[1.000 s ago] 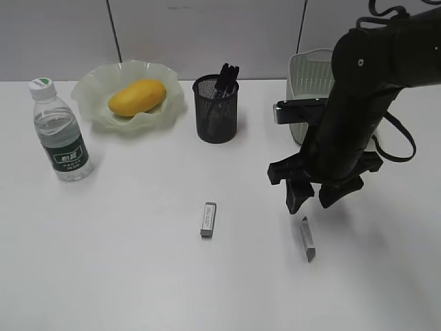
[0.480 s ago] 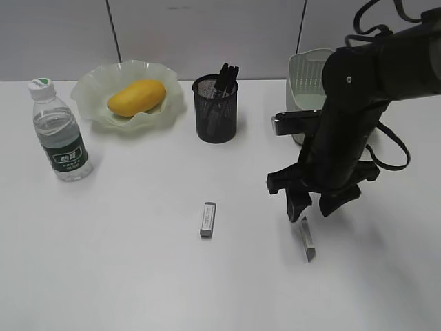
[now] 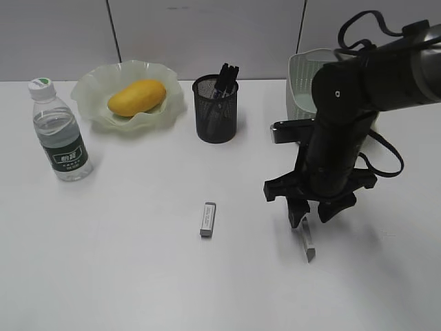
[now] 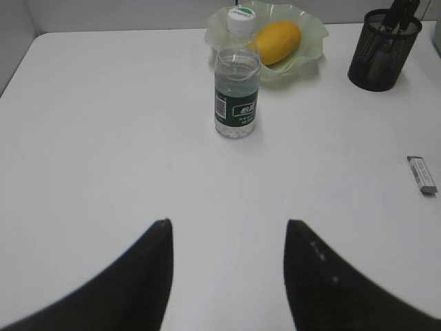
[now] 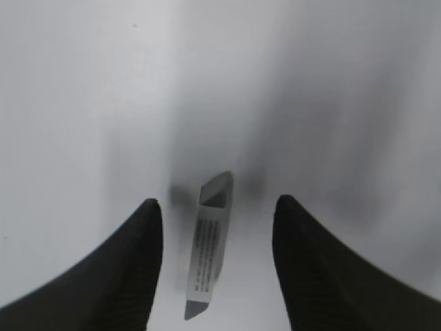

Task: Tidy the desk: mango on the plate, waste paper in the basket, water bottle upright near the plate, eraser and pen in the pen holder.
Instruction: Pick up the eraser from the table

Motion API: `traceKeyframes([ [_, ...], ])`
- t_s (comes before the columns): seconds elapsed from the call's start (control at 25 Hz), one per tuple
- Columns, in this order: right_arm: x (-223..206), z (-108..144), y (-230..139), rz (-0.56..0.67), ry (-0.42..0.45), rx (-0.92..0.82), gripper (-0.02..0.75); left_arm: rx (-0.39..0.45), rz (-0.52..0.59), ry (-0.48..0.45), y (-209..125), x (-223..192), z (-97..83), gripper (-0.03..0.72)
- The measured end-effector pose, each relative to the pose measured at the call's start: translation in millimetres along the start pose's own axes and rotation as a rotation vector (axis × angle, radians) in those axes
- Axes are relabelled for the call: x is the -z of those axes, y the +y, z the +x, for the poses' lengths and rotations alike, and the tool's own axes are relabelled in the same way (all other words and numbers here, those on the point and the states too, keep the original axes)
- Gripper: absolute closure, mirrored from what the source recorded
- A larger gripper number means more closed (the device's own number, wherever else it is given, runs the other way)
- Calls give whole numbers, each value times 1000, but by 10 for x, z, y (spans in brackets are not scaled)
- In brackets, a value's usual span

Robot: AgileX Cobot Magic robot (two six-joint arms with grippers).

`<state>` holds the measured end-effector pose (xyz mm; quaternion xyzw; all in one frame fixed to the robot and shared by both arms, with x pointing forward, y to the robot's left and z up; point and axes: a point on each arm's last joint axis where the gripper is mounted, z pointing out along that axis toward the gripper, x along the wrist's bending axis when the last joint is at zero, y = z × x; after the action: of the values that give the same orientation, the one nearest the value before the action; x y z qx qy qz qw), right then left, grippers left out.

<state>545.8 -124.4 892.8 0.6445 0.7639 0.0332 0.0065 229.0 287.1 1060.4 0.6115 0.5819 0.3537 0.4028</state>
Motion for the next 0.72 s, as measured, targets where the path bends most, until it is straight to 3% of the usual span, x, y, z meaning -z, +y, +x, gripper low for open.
traceKeyframes([
  [0.44,-103,6,-4,19,2,-29,383,0,0,0,0,0,0,291],
  [0.72,-117,13,1,17,9,-37,565,0,0,0,0,0,0,291],
])
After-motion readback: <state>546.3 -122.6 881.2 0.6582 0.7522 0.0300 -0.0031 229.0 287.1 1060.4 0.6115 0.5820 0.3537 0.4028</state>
